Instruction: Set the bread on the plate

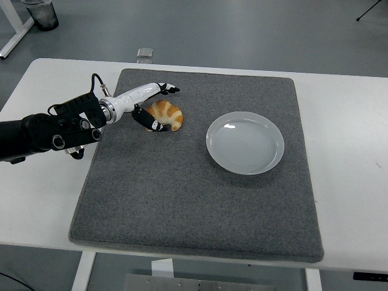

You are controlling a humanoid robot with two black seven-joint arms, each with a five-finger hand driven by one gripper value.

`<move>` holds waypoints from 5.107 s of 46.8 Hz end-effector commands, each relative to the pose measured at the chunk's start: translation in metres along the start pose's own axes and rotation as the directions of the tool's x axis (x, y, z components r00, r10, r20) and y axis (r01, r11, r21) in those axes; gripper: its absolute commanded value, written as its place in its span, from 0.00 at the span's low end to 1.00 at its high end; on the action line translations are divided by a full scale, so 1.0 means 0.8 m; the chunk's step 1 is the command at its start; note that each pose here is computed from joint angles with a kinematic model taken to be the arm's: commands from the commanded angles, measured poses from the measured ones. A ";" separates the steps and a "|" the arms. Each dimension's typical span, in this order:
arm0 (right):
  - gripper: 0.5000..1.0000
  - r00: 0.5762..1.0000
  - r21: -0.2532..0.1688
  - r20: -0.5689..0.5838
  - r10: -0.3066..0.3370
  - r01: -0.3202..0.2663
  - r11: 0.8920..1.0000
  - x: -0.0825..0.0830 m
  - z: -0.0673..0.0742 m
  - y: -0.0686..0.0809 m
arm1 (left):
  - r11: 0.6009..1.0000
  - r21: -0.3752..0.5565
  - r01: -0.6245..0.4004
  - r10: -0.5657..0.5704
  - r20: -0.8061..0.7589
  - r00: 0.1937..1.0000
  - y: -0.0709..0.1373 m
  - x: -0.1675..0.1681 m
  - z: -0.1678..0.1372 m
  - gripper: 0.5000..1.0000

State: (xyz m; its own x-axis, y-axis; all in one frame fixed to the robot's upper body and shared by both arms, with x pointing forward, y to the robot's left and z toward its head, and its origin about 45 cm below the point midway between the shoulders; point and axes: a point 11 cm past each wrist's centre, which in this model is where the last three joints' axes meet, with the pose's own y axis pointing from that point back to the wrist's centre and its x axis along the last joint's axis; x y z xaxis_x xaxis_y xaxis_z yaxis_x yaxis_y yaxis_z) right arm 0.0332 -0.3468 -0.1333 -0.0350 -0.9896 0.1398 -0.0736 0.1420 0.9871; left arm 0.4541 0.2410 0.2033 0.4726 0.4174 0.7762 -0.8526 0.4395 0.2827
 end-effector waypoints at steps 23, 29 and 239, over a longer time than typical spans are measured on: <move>0.90 1.000 -0.004 -0.002 0.003 -0.003 1.000 0.001 0.002 0.000 | 1.000 -0.017 0.023 -0.023 -0.010 1.000 -0.005 -0.021 0.003 0.50; 0.90 1.000 -0.003 -0.001 0.003 -0.003 1.000 0.001 0.002 0.000 | 1.000 -0.016 0.020 -0.021 -0.012 1.000 -0.005 -0.020 0.003 0.48; 0.91 1.000 -0.002 -0.001 0.003 -0.003 1.000 0.001 0.001 0.000 | 0.949 -0.291 0.123 -0.113 0.052 0.992 -0.073 -0.110 0.174 0.75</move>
State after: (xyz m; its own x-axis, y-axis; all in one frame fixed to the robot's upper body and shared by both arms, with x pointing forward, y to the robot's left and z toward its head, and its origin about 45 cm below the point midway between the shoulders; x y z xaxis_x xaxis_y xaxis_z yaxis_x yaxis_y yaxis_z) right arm 0.0319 -0.3476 -0.1333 -0.0345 -0.9891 0.1430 -0.0720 0.1451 0.9868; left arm 0.4313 0.0685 0.1969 0.5539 0.3226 0.7675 -0.6859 0.6994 0.2010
